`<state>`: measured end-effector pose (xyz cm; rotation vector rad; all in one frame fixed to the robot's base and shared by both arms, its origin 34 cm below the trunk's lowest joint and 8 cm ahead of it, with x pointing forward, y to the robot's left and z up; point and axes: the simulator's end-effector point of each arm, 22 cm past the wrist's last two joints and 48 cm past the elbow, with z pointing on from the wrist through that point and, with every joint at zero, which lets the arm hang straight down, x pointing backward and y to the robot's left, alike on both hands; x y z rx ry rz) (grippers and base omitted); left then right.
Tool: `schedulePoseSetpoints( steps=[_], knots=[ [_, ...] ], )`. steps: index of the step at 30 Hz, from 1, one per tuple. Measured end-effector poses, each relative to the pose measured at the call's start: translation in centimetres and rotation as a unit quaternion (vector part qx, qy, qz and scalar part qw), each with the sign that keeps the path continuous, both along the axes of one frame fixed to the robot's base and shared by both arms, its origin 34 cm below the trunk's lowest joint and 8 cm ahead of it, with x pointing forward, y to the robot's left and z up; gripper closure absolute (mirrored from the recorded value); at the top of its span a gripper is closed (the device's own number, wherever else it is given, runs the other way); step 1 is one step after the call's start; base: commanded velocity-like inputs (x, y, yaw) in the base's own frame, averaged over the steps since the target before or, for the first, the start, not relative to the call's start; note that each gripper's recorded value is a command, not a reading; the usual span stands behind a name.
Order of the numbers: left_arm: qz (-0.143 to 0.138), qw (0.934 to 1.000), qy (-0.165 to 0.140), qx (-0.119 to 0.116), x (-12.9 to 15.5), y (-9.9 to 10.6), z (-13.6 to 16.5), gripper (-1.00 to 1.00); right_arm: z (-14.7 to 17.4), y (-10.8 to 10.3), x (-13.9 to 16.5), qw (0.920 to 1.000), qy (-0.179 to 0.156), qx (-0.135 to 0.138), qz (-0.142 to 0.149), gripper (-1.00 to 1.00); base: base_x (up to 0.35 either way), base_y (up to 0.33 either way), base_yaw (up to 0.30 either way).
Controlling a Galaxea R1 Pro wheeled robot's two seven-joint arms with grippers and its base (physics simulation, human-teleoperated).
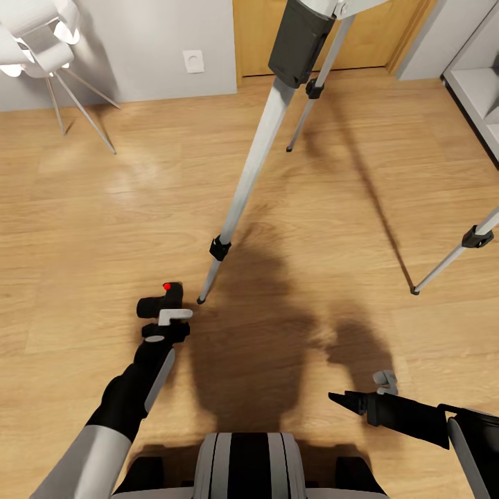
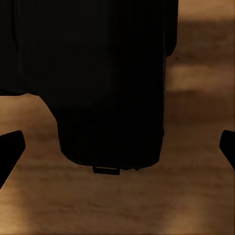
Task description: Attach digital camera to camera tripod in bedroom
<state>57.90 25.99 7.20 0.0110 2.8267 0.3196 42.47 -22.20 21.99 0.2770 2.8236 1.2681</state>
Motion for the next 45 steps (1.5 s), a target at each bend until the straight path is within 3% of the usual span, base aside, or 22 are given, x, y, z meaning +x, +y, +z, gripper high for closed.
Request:
schedulePoseSetpoints(
  steps=[45],
  knots=[
    [0.001, 0.9999, 0.013, 0.005, -2.1, 0.4, -1.9, -1.0, 0.0, 0.0, 0.0, 1.0, -0.001, -0.001, 0.001, -1.0, 0.0, 0.0, 0.0]
  ],
)
